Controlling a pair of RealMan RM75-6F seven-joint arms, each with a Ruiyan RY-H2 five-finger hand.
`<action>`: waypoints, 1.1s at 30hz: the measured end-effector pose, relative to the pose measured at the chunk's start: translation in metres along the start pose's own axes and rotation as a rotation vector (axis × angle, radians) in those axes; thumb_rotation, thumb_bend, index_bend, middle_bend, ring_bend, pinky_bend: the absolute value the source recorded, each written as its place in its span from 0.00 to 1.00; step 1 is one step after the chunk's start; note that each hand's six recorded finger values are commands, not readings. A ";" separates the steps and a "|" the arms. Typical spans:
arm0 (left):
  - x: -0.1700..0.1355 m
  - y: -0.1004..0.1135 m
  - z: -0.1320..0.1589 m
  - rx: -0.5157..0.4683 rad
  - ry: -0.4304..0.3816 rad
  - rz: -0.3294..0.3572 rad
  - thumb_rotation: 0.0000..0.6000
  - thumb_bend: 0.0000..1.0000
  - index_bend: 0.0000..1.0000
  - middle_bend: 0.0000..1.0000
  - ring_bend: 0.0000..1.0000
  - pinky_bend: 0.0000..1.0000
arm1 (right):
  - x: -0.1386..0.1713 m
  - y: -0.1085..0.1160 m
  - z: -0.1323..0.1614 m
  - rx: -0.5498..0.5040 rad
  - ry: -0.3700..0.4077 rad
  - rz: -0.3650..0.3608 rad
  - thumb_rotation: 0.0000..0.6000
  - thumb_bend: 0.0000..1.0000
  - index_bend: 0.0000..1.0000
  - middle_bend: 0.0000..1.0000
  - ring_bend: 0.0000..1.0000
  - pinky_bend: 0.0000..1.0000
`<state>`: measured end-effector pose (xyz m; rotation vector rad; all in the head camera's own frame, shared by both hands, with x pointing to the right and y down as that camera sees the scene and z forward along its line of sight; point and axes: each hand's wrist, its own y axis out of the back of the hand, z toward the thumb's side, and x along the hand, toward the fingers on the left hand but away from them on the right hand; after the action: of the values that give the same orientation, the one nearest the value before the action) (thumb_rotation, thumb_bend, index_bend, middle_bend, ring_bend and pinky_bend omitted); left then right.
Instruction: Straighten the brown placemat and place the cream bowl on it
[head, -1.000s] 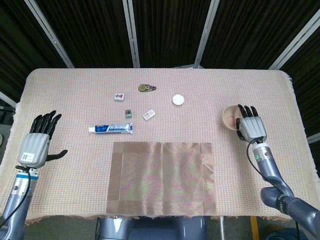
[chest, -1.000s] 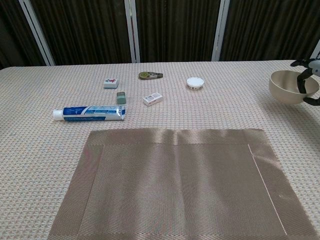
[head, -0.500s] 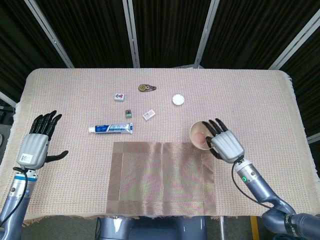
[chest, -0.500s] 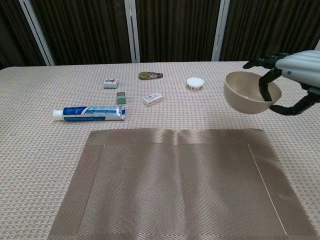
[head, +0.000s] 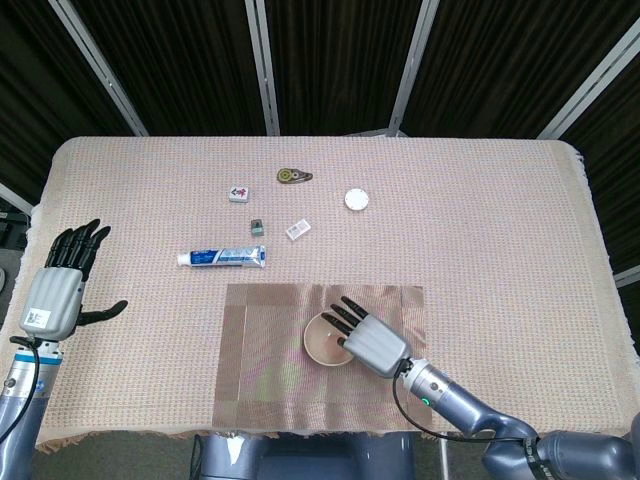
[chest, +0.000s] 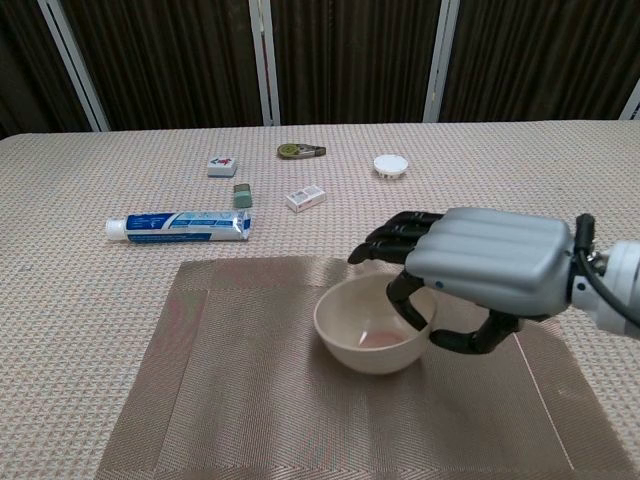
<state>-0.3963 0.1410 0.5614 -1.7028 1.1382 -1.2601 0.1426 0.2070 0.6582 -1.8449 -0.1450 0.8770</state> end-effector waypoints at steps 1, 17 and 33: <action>0.000 0.001 -0.001 -0.001 0.001 0.000 1.00 0.00 0.00 0.00 0.00 0.00 | -0.002 -0.001 0.004 0.006 0.009 0.001 1.00 0.41 0.59 0.06 0.00 0.00; -0.004 -0.003 0.000 -0.006 -0.001 -0.020 1.00 0.00 0.00 0.00 0.00 0.00 | 0.016 0.019 0.004 0.075 -0.025 -0.099 1.00 0.00 0.00 0.00 0.00 0.00; -0.043 -0.002 -0.017 0.122 0.035 0.013 1.00 0.00 0.00 0.00 0.00 0.00 | 0.167 0.069 -0.100 0.037 -0.481 -0.338 1.00 0.00 0.00 0.00 0.00 0.00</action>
<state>-0.4179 0.1817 0.5535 -1.5866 1.0682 -1.3290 0.3063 0.1795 0.5350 -1.4863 -0.7144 1.0545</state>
